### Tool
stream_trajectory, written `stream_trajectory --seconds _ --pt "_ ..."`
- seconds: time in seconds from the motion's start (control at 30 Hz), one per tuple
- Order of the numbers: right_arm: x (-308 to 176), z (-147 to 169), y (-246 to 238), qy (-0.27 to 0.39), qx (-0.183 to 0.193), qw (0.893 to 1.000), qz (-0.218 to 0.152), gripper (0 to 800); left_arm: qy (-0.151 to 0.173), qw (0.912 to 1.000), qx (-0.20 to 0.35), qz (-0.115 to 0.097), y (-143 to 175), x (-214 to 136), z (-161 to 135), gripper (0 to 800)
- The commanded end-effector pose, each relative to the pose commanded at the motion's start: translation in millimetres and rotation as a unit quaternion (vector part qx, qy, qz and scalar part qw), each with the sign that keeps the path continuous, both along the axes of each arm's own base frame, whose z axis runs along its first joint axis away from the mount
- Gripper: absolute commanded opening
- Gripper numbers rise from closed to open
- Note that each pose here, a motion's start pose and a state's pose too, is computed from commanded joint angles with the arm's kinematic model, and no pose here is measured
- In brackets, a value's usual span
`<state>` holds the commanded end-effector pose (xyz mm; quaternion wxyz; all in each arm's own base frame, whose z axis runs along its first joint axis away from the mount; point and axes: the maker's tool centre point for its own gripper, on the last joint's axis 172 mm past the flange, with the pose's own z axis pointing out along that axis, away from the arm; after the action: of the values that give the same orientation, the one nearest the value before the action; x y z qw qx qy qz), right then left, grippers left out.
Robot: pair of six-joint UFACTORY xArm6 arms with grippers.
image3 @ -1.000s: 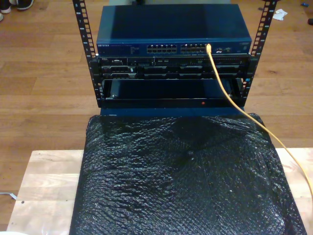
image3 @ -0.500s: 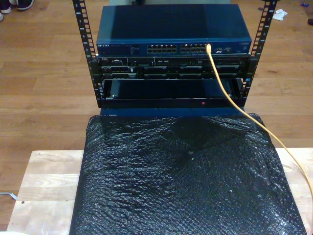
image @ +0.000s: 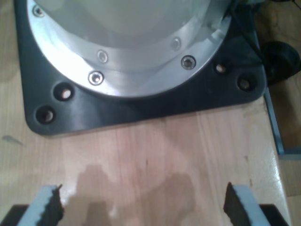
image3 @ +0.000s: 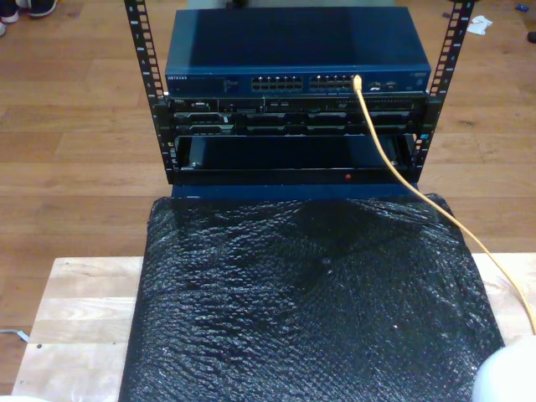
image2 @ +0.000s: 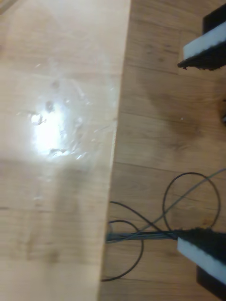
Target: Grab the cable and plug it in
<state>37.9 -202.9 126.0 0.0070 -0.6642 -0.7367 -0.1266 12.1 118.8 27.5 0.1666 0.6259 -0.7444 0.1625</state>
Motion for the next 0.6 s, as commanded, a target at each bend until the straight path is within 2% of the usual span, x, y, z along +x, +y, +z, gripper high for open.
stream_trajectory --seconds 0.33,0.6 --pt "-9 -26 26 -0.002 0.033 0.999 -0.018 797 0.001 1.0000 0.000 0.000 0 0 0 800" --pt "-11 -47 30 0.002 0.023 0.999 -0.024 797 0.000 1.0000 0.000 -0.001 0 0 0 800"
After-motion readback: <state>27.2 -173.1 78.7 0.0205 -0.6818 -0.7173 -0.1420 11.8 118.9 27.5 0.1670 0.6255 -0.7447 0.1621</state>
